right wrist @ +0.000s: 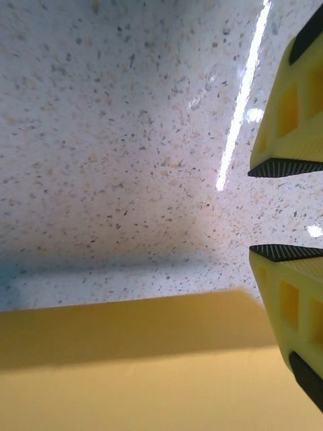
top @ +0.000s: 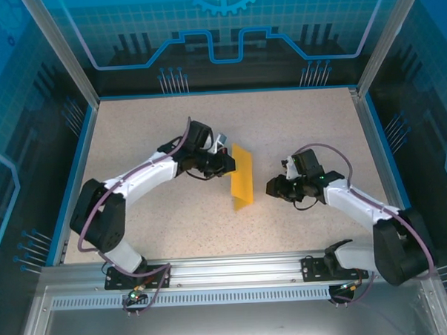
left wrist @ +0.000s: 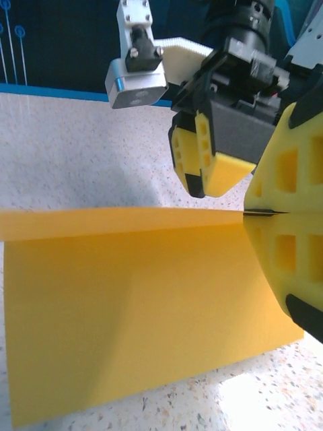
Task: Fold a paper plane with a square sheet of paper (pick it up from the middle)
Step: Place a square sheet of paper at the center of the table.
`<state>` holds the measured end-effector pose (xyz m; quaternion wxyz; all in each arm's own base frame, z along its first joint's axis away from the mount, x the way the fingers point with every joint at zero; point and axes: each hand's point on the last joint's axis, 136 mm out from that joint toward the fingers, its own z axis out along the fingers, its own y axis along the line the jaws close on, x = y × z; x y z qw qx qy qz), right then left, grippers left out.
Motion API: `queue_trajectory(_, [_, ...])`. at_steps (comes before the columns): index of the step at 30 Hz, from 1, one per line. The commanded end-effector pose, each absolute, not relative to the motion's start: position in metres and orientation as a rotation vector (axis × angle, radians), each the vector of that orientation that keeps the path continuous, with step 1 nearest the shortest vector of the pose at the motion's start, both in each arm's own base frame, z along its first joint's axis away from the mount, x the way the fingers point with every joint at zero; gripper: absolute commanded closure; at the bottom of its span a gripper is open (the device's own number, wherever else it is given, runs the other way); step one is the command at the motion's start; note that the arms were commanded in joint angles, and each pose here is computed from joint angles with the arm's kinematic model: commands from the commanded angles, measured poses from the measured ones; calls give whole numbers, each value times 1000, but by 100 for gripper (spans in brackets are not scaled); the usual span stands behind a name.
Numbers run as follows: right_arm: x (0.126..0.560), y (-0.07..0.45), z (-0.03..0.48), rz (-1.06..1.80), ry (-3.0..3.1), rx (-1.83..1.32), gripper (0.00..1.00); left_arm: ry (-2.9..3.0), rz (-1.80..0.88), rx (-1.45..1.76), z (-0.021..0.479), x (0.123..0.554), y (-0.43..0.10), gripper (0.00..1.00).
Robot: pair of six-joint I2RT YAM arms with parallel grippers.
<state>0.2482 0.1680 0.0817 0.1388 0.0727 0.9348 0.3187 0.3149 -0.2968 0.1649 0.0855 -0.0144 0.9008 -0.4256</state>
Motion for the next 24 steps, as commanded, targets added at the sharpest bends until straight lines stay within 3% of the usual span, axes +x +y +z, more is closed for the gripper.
queue_trajectory(1, [247,153,87,838,2680,261,63,2769,-1121,74,181,296,-276,100])
queue_trajectory(5, [245,148,92,817,2650,281,58,2787,-1041,127,183,298,-270,100])
queue_trajectory(11, [244,156,98,863,2628,234,59,2849,-1047,59,139,305,-277,100])
queue_trajectory(24, [244,183,152,968,2380,-47,38,2957,-1017,-37,69,303,-276,99])
